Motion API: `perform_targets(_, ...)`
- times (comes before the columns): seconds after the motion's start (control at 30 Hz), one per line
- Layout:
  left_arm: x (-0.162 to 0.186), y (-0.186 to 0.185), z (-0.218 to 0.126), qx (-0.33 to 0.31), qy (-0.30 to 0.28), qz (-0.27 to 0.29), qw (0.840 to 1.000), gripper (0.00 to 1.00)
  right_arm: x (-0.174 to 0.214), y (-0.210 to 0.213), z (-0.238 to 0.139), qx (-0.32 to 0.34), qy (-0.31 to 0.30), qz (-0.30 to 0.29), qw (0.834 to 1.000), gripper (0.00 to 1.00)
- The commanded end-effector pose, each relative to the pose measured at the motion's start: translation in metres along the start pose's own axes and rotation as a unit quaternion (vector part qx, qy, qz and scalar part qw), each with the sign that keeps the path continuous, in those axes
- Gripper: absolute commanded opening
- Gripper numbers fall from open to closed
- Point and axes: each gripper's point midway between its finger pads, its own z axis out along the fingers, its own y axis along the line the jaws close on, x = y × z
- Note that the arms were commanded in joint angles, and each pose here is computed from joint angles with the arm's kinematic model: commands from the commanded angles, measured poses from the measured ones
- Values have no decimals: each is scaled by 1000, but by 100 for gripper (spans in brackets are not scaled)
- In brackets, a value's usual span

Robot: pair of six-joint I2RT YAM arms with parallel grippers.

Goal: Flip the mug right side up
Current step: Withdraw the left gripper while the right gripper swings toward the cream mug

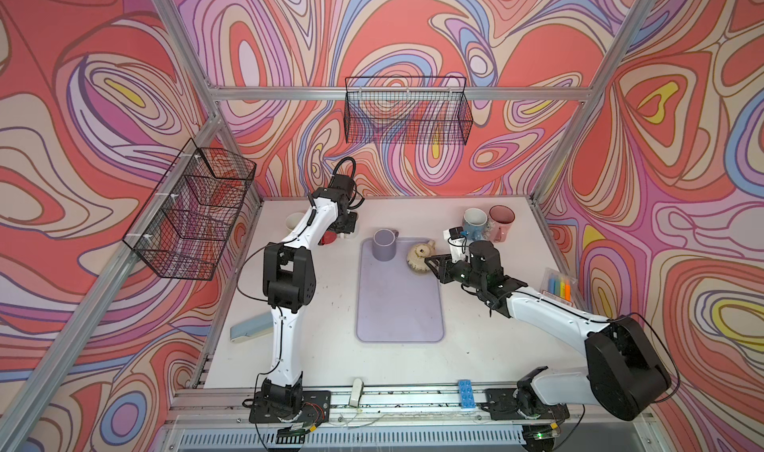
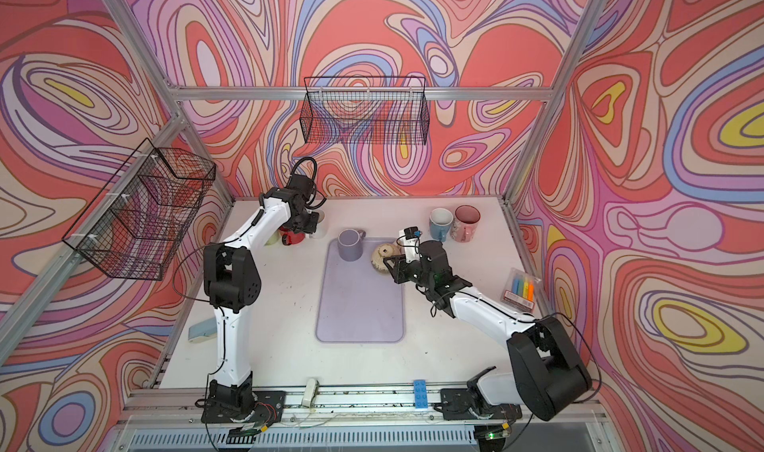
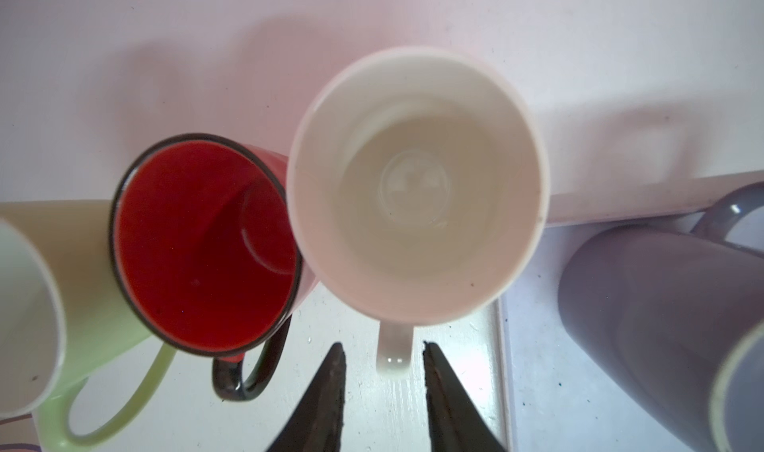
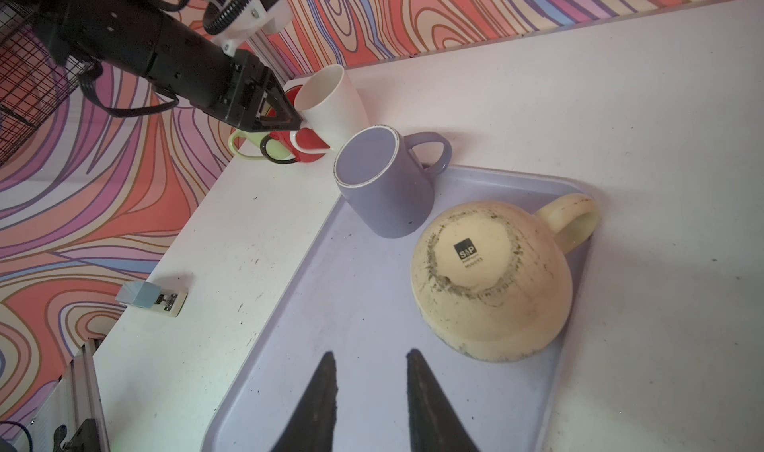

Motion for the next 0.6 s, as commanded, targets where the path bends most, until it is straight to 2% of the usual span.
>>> perform_targets(0.0, -11, 2, -38, 8, -38, -7, 999, 36, -3, -3, 0, 9, 0, -4, 1000, 30)
perform_targets(0.27, -6, -7, -110, 33, -116, -10, 993, 38, -10, -21, 1, 78, 34, -27, 996, 31)
perform_targets(0.33, 2, -8, -129, 44, -137, -15, 989, 38, -13, -33, 3, 115, 56, -40, 991, 32)
perform_targets(0.47, 29, -17, -167, 80, -191, -8, 978, 38, -18, -50, 16, 147, 114, -54, 981, 33)
perform_targets(0.57, 55, -23, -190, 97, -224, 8, 970, 41, -34, -67, 24, 170, 122, -56, 976, 34)
